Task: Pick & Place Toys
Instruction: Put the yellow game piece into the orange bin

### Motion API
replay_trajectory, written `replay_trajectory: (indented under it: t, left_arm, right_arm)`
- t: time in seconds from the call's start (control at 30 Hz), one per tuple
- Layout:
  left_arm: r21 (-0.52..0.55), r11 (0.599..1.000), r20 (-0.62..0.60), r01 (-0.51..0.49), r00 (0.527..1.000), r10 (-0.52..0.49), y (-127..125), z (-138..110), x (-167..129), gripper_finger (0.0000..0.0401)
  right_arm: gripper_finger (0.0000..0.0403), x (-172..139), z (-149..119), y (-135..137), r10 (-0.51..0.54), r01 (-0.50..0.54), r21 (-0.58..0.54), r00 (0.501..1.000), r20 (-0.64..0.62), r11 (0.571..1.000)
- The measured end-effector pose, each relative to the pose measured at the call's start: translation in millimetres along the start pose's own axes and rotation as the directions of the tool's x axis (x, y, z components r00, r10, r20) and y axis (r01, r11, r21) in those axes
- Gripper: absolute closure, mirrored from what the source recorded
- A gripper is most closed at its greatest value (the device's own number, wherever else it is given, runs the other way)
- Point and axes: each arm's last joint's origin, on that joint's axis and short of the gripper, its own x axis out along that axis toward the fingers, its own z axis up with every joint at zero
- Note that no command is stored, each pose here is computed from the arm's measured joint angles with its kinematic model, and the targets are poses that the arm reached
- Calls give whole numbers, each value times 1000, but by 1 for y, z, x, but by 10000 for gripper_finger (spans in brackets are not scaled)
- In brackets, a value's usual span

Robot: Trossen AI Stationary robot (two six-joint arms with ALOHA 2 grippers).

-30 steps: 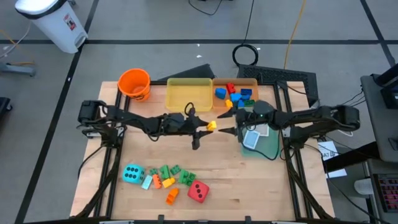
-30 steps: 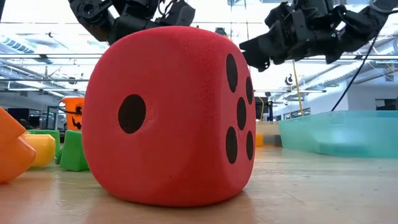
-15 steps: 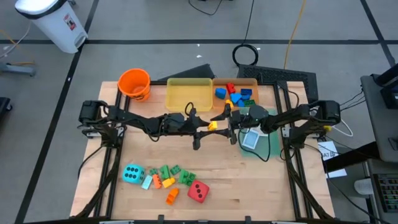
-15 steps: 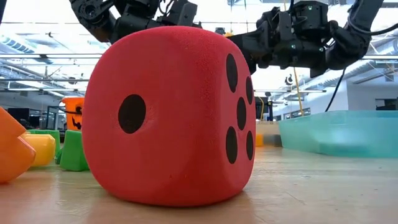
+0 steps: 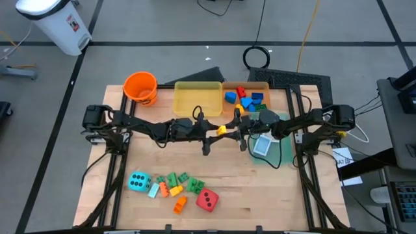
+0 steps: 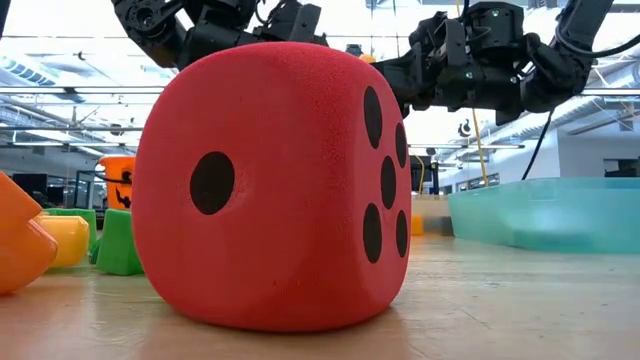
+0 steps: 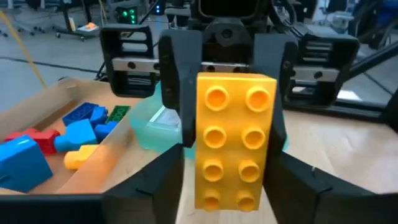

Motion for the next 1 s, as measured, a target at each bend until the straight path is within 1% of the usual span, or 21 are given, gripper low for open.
replay_trajectory:
  t: [0.13, 0.3, 0.43, 0.53, 0.6, 0.63, 0.73, 0.8, 0.83, 0.9, 1.0]
  left_arm:
    - [-65, 998, -2, 0, 1000, 0, 0, 0, 0, 162]
    - [-80, 997, 2, 3, 1000, -3, 0, 2, -1, 142]
    - [-57, 998, 2, 21, 1000, -21, -1, 2, -1, 134]
    - [-38, 999, 3, 21, 1000, -21, -1, 2, -1, 133]
    - [-30, 999, -1, 15, 1000, -16, 0, 2, -1, 133]
    - [-30, 999, -2, 14, 1000, -14, 0, 2, -1, 133]
    - [-30, 999, -2, 12, 1000, -13, 1, 2, -1, 133]
    - [-30, 999, -3, 11, 1000, -11, 1, 2, -1, 133]
    - [-30, 1000, -5, 10, 1000, -10, 1, 1, -1, 133]
    - [-30, 1000, -10, 8, 1000, -9, 1, 1, -1, 133]
    - [-37, 999, -10, 8, 1000, -8, 1, 1, -1, 132]
  right_arm:
    - [320, -2, 1, -4, -13, 13, 9, 1000, -9, 1000]
    - [320, -16, 13, -16, -69, 72, 40, 995, -77, 997]
    - [320, -34, 21, -25, -160, 168, 35, 971, -178, 985]
    - [320, -48, 26, -30, -283, 293, 1, 925, -252, 956]
    - [320, -58, 27, -35, -395, 399, -50, 867, -303, 915]
    - [320, -63, 26, -38, -460, 462, -79, 824, -329, 883]
    - [320, -78, 23, -48, -623, 615, -165, 673, -399, 771]
    - [319, -88, 19, -55, -697, 687, -215, 565, -442, 694]
    - [318, -93, 16, -58, -719, 713, -232, 516, -466, 662]
    - [316, -102, 12, -65, -744, 756, -243, 436, -506, 608]
    - [315, -114, 7, -72, -747, 801, -222, 363, -558, 555]
